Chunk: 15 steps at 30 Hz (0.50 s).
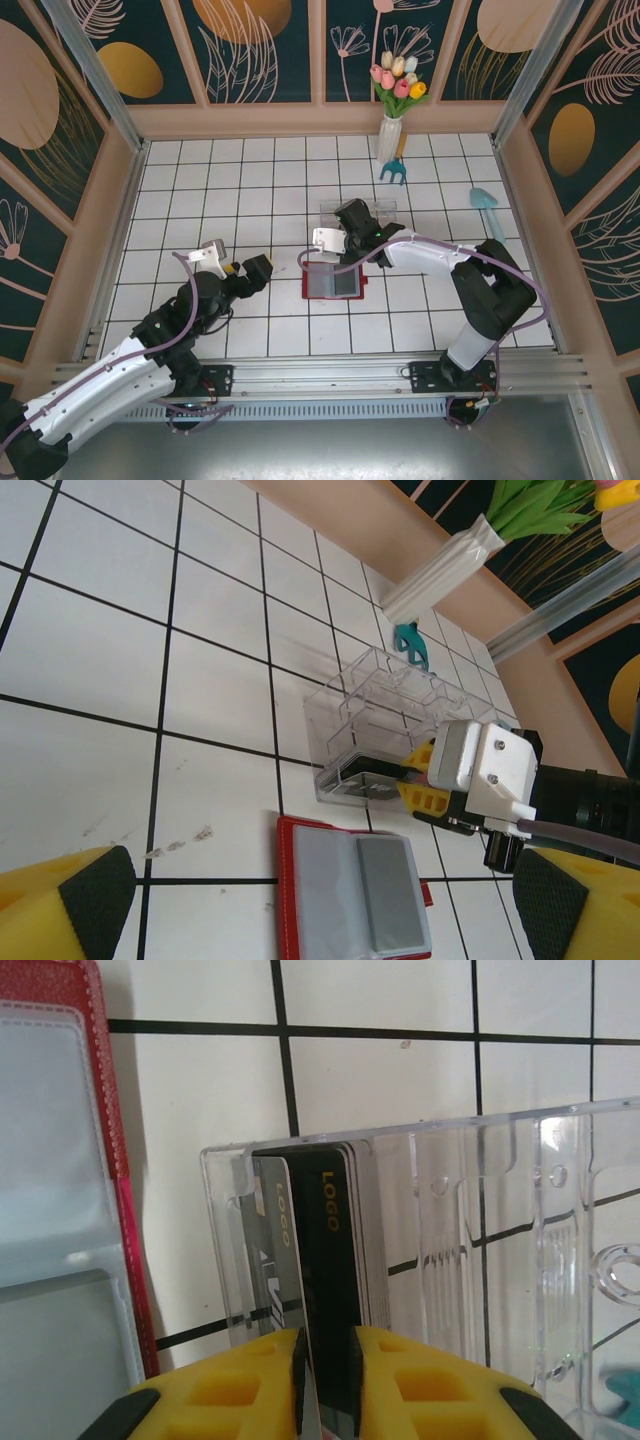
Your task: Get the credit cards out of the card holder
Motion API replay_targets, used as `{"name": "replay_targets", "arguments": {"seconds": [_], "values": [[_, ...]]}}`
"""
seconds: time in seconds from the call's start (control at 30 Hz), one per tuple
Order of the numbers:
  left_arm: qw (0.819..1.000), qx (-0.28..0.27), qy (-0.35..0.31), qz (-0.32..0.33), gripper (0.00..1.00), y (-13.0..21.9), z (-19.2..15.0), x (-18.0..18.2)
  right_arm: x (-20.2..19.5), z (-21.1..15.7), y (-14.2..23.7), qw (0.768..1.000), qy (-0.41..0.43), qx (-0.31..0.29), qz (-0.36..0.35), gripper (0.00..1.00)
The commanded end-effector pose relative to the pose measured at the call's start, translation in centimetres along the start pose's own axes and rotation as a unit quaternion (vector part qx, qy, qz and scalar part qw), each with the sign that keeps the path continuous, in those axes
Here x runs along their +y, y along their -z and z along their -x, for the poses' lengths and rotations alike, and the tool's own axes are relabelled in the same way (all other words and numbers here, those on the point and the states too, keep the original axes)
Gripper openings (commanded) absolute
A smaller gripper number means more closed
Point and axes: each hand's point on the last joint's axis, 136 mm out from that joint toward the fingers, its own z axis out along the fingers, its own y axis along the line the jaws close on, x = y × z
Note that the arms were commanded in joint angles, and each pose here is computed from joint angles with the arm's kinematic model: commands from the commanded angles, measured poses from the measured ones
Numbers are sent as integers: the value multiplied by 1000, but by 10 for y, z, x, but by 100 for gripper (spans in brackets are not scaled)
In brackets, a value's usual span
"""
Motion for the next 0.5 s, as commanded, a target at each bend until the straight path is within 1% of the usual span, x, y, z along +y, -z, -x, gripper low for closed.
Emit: {"name": "replay_targets", "arguments": {"seconds": [0.0, 0.13, 0.47], "values": [[1000, -8, 4, 4, 98, 0, 2, 4, -22, 8, 6, 999, -17, -10, -35, 22], [1000, -7, 4, 4, 98, 1, 1, 5, -30, 8, 4, 998, -23, -4, -52, 22], [1000, -8, 3, 2, 99, 2, 1, 5, -34, 7, -4, 998, -39, 5, -57, 22]]}}
